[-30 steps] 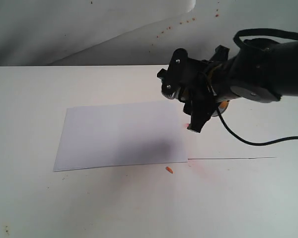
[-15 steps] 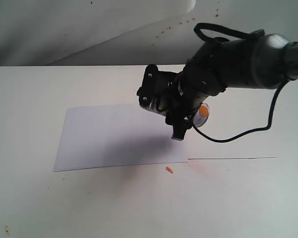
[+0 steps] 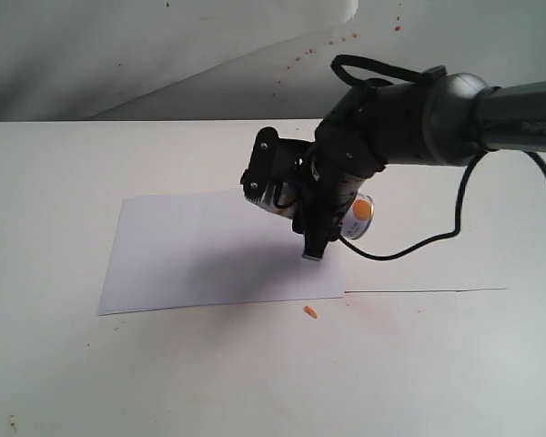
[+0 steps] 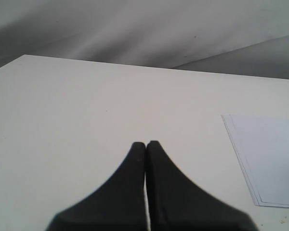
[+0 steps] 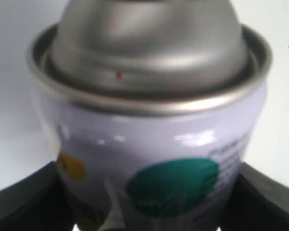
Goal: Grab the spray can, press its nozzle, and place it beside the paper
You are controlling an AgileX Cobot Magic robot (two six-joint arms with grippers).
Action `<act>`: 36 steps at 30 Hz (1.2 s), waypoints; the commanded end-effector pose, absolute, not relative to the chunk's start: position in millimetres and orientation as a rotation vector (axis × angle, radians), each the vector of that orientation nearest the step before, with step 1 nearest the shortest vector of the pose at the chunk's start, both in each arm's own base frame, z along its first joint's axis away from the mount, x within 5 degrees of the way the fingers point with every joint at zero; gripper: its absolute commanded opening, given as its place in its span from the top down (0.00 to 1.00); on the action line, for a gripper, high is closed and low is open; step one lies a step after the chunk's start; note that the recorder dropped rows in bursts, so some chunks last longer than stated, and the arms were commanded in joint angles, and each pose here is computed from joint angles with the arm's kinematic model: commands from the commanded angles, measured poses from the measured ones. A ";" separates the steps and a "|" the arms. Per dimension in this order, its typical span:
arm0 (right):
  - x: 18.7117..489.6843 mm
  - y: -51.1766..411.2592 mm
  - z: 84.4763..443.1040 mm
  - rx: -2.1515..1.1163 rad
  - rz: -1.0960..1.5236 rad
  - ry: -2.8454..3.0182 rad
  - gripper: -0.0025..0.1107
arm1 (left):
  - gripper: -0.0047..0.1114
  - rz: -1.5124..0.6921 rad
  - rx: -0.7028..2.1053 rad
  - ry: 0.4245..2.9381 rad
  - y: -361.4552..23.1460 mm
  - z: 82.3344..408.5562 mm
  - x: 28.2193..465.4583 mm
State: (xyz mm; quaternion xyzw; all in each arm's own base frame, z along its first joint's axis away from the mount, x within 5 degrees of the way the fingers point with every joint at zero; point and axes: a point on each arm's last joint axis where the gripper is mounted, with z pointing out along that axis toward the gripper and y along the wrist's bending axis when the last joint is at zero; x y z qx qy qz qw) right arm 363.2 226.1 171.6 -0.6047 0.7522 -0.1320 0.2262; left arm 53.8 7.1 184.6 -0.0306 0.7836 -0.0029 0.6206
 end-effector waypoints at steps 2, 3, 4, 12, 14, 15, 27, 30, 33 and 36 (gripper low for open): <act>376.7 237.0 179.4 -1.611 -0.362 2.104 0.98 | 0.96 -0.016 -0.073 1.806 6.7 184.0 54.1; 377.4 237.9 181.0 -1.603 -0.356 2.099 0.98 | 0.96 -0.016 -0.073 1.806 6.7 184.0 54.1; 378.6 239.1 183.7 -1.592 -0.350 2.097 0.98 | 0.96 -0.016 -0.073 1.806 6.7 184.0 54.1; 381.6 243.8 192.1 -1.544 -0.306 2.098 0.98 | 0.96 -0.016 -0.073 1.806 6.7 184.0 54.1; 381.4 243.6 191.9 -1.545 -0.306 2.100 0.98 | 0.96 -0.016 -0.073 1.806 6.7 184.0 54.1; 381.4 243.6 191.9 -1.545 -0.306 2.100 0.98 | 0.96 -0.016 -0.073 1.806 6.7 184.0 54.1; 380.2 245.2 191.3 -1.513 -0.252 2.128 0.98 | 0.96 -0.074 -0.058 1.722 2.7 191.5 55.7; 380.2 245.2 191.3 -1.519 -0.254 2.124 0.98 | 0.96 -0.268 -0.113 1.568 -4.8 205.7 56.3; 380.2 245.2 191.3 -1.519 -0.254 2.124 0.98 | 0.96 -0.370 -0.137 1.434 -7.5 218.0 55.1; 380.0 245.0 191.1 -1.520 -0.255 2.128 0.98 | 0.96 -0.383 -0.120 1.373 -8.4 223.6 54.0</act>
